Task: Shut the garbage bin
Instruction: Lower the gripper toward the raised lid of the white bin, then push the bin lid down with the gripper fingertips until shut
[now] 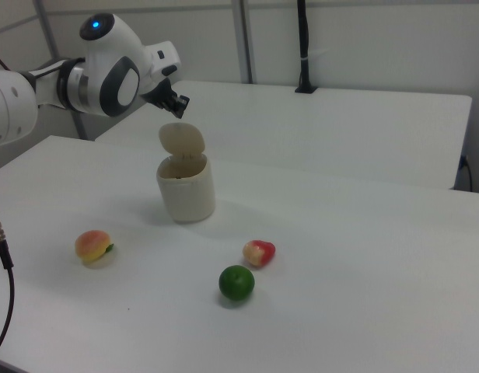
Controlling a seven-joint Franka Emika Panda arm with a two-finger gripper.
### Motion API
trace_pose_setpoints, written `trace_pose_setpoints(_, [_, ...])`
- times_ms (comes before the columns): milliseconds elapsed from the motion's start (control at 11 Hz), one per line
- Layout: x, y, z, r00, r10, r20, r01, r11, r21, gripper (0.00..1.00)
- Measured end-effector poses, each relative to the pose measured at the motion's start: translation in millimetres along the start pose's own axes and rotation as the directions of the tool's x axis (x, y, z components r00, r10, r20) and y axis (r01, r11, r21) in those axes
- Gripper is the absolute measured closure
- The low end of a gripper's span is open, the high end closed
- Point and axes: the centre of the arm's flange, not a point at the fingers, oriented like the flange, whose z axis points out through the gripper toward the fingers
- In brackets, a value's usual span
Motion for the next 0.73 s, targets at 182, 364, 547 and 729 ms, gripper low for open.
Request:
trace_pose_setpoints(182, [-3,2,8,1.000,-0.005,0.006,0.005,1.000,-0.008,0.99])
trace_pose_setpoints(364, [-5,6,10,1.000,-0.003,0.011,0.003,1.000,-0.012,0.99])
trace_pose_setpoints(547, [-9,10,15,1.000,0.002,0.024,-0.002,1.000,-0.016,0.99])
trace_pose_setpoints(729, [-16,13,17,0.999,0.006,0.049,-0.005,1.000,-0.021,0.99])
